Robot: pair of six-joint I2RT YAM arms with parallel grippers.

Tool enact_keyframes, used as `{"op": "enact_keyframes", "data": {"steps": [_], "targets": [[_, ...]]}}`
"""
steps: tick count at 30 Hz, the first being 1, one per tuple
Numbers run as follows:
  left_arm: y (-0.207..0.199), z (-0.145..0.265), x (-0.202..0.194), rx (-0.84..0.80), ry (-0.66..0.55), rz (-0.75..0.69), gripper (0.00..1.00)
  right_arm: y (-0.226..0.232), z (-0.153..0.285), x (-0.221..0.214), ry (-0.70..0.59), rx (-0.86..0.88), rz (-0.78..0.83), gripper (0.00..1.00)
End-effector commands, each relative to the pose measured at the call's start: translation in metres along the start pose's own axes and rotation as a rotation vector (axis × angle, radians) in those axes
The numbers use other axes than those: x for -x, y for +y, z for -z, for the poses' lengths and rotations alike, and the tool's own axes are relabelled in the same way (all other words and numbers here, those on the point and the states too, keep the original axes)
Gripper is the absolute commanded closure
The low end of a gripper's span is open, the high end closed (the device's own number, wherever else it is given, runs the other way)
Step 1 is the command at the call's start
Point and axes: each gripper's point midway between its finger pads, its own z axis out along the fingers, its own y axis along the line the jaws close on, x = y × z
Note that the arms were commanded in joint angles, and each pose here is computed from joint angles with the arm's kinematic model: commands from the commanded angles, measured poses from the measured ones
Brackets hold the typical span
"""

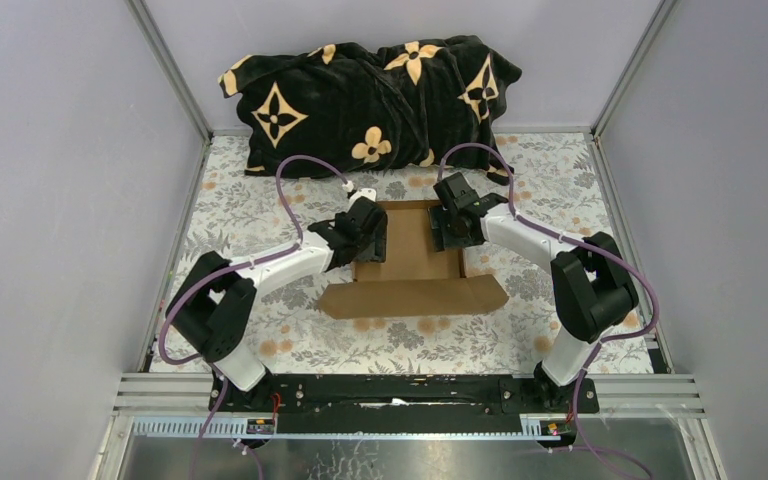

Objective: Fold the paper box

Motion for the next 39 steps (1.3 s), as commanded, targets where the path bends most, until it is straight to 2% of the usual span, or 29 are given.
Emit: {"op": "enact_keyframes", "data": {"steps": [1,5,6,7,10,11,12,23,31,36,39], "targets": [[-0.025,0.006,0.023,-0.146,-0.071,0.007,0.27,0.025,0.027,0.039,-0.111,0.136,-0.002,0.29],[-0.03,0.007,0.023,-0.186,-0.073,0.006,0.2,0.032,0.028,0.042,-0.109,0.177,0.002,0.02],[-0.031,0.007,0.023,-0.192,-0.073,0.004,0.19,0.033,0.027,0.042,-0.109,0.18,0.003,0.01],[-0.032,0.008,0.024,-0.197,-0.075,0.002,0.15,0.033,0.026,0.042,-0.105,0.18,0.004,0.0],[-0.032,0.01,0.025,-0.204,-0.084,0.001,0.13,0.033,0.026,0.043,-0.11,0.182,0.003,0.0],[-0.031,0.01,0.025,-0.205,-0.086,-0.001,0.04,0.033,0.027,0.044,-0.113,0.183,0.003,0.0],[-0.03,0.011,0.026,-0.206,-0.091,0.001,0.02,0.033,0.028,0.045,-0.119,0.185,0.003,0.0],[-0.039,0.03,0.039,-0.304,-0.179,0.01,0.02,0.038,0.038,0.055,-0.193,0.227,-0.02,0.0],[-0.036,0.035,0.039,-0.309,-0.211,0.013,0.02,0.039,0.048,0.059,-0.257,0.253,-0.023,0.0],[-0.023,0.024,0.034,-0.218,-0.164,0.011,0.02,0.042,0.042,0.051,-0.209,0.269,-0.022,0.0],[-0.023,0.02,0.033,-0.2,-0.143,0.008,0.01,0.035,0.036,0.048,-0.161,0.211,-0.031,0.0]]}}
